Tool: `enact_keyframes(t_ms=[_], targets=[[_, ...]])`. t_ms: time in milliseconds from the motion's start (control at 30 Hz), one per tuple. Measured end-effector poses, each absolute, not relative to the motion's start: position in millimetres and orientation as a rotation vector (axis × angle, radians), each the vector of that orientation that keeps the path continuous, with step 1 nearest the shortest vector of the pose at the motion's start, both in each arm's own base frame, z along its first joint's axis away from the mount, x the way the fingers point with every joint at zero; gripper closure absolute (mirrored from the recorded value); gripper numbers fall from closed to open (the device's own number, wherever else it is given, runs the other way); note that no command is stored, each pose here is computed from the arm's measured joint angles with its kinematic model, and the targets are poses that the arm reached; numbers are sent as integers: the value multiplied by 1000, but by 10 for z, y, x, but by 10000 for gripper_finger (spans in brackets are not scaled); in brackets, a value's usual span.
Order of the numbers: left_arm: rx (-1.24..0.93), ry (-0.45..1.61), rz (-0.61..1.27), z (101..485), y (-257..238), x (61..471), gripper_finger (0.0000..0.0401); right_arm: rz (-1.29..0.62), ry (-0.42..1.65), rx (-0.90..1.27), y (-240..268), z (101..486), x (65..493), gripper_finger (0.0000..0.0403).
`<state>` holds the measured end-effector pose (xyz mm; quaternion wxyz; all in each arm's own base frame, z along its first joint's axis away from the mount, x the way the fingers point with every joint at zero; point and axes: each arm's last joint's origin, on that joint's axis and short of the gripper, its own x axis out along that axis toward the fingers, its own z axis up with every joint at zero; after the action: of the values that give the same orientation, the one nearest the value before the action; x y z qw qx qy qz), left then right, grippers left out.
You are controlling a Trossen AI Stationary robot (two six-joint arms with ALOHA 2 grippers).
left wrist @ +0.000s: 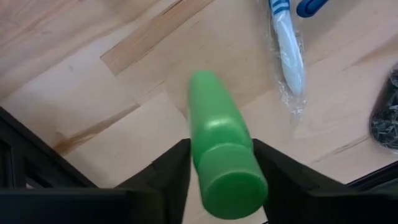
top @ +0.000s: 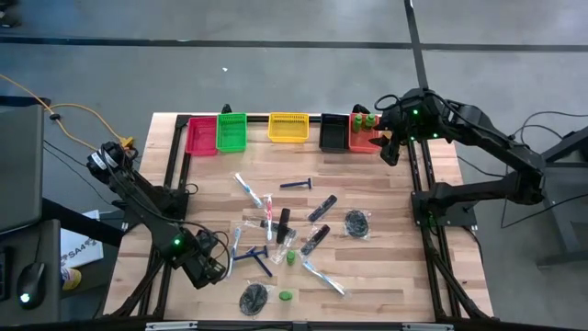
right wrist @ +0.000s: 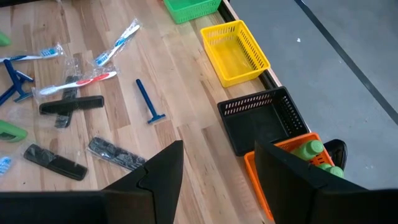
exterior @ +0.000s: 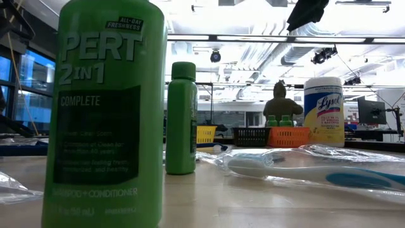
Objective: Pick & Place Travel size toiletries
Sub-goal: Put the green shampoo bottle into the orange bin
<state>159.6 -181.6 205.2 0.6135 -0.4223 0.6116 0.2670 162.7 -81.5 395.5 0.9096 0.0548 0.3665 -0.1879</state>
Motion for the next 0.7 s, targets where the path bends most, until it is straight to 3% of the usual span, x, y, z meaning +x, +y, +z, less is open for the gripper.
enact_keyframes(t_ms=[233, 700], targets=[[-987, 1400, 626, 2054, -1818, 1599, 316, -387, 756, 113, -815, 3955, 1627, 215], [-997, 1377, 614, 2063, -1822, 1611, 314, -386, 756, 110, -815, 3955, 1627, 215]])
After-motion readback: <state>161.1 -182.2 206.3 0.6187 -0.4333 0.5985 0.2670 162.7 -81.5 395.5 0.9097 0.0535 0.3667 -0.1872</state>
